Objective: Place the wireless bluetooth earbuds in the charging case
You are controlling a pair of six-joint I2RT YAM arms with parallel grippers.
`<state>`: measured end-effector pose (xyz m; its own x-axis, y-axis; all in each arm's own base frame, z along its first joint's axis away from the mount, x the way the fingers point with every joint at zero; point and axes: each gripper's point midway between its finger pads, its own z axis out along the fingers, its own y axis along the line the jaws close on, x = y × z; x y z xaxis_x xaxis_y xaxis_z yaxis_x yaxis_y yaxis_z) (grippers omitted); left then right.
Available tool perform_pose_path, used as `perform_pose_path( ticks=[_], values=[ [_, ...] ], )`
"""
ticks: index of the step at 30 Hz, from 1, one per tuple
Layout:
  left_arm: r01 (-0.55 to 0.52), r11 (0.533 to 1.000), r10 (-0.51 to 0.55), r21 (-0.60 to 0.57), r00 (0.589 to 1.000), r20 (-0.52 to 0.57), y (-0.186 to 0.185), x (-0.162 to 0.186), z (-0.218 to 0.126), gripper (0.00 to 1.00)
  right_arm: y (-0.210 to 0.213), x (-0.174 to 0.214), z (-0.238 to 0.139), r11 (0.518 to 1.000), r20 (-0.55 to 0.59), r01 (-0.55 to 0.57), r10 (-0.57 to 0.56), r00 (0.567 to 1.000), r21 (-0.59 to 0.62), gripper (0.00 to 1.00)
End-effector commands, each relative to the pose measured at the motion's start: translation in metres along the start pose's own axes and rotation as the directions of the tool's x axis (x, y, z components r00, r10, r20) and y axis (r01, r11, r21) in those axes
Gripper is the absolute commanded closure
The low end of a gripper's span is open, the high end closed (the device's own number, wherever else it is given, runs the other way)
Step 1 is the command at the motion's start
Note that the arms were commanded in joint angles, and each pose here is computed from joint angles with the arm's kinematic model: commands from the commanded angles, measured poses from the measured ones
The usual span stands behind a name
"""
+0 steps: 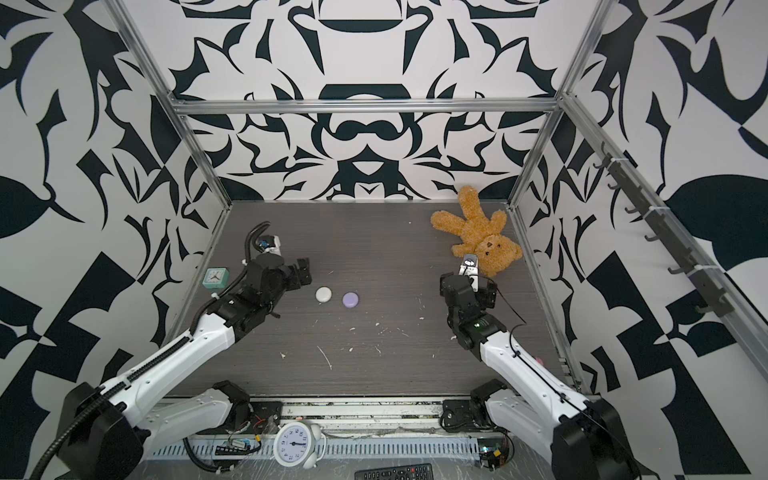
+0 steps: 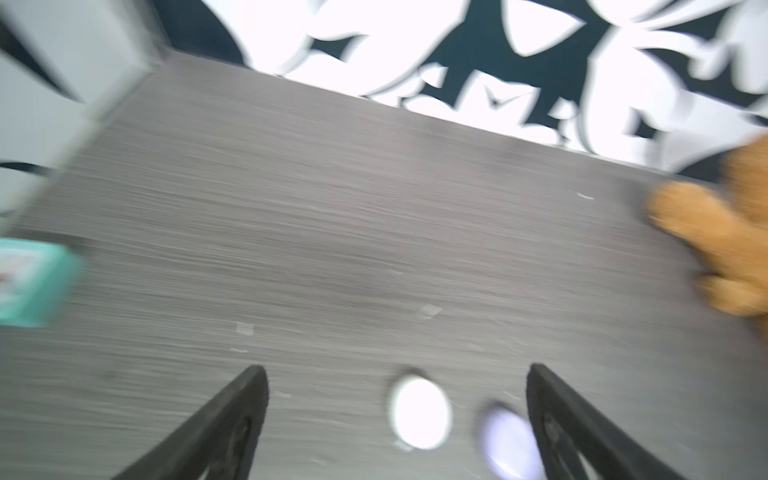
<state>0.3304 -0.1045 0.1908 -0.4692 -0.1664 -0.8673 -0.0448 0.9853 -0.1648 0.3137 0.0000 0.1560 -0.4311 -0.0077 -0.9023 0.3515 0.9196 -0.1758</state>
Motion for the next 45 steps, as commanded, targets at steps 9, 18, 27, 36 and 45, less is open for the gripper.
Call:
perform_pose_path(
  ticks=[9,18,27,36,45],
  values=[
    [-0.185,0.975,0.198,-0.127,0.975,0.103,0.091,0.014,0.059,0.01,0.015,0.008,0.062,0.996,0.150,0.043,-0.053,0.987,0.072,0.01],
    [-0.246,0.969,0.244,0.008,0.963,0.114,0.085,0.048,0.099,0.01,0.026,0.038,0.085,0.992,0.085,0.005,0.006,0.996,-0.126,0.01],
    [-0.188,0.982,0.184,0.020,0.975,0.126,0.096,0.048,0.102,0.01,0.016,0.036,0.089,0.995,0.088,-0.023,0.032,0.996,-0.095,0.00],
    [-0.187,0.982,0.183,0.017,0.974,0.133,0.097,0.047,0.102,0.01,0.016,0.036,0.089,0.995,0.092,-0.023,0.032,0.995,-0.098,0.00],
    [-0.187,0.982,0.183,0.016,0.974,0.134,0.097,0.046,0.102,0.01,0.016,0.036,0.089,0.995,0.091,-0.022,0.031,0.995,-0.097,0.00]
  ],
)
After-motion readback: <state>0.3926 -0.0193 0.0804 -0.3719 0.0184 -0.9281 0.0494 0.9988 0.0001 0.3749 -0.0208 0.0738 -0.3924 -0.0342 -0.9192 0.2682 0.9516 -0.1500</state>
